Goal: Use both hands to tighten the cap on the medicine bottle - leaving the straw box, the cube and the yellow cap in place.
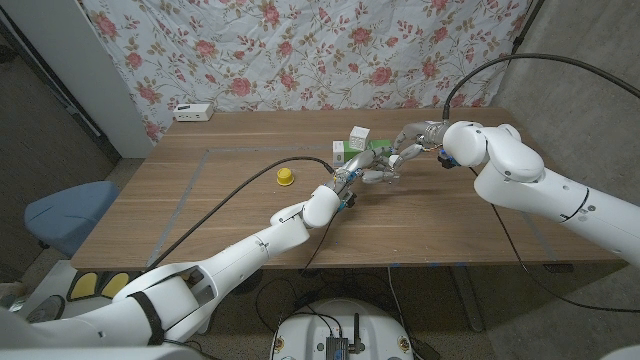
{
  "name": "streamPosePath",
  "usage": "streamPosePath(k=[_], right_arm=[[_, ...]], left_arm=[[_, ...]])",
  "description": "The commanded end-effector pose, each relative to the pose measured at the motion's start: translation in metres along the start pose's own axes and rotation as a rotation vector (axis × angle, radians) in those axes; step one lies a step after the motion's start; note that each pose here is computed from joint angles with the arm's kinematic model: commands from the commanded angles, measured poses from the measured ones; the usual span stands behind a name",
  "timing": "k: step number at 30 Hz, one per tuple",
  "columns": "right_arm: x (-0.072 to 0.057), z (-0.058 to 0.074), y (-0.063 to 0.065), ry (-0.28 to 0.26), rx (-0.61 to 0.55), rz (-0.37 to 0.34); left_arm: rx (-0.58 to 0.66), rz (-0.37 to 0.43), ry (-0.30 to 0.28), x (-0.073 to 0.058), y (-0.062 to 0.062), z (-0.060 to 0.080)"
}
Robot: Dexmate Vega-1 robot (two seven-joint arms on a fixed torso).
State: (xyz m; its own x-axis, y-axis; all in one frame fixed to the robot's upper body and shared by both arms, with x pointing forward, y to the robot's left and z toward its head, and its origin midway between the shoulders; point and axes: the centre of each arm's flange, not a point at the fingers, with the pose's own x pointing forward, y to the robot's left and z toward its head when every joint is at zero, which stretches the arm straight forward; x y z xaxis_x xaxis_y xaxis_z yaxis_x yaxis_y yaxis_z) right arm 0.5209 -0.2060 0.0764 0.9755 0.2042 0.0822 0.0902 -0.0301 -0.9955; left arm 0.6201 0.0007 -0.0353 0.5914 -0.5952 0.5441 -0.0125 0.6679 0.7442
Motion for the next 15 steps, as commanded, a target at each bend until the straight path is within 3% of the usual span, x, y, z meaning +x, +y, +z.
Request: streamPosePath(k=[1, 15], right_arm=[[0.0022, 0.0010, 0.0009, 0.001, 0.004, 0.002], [0.0054, -0.0005, 0.0034, 0.001, 0.014, 0.003]], left_arm=[[-0.003, -0.003, 0.000, 0.0015, -0.0003, -0.0010], [0.001, -0.004, -0.006, 0.0044, 0.0007, -0.0011]])
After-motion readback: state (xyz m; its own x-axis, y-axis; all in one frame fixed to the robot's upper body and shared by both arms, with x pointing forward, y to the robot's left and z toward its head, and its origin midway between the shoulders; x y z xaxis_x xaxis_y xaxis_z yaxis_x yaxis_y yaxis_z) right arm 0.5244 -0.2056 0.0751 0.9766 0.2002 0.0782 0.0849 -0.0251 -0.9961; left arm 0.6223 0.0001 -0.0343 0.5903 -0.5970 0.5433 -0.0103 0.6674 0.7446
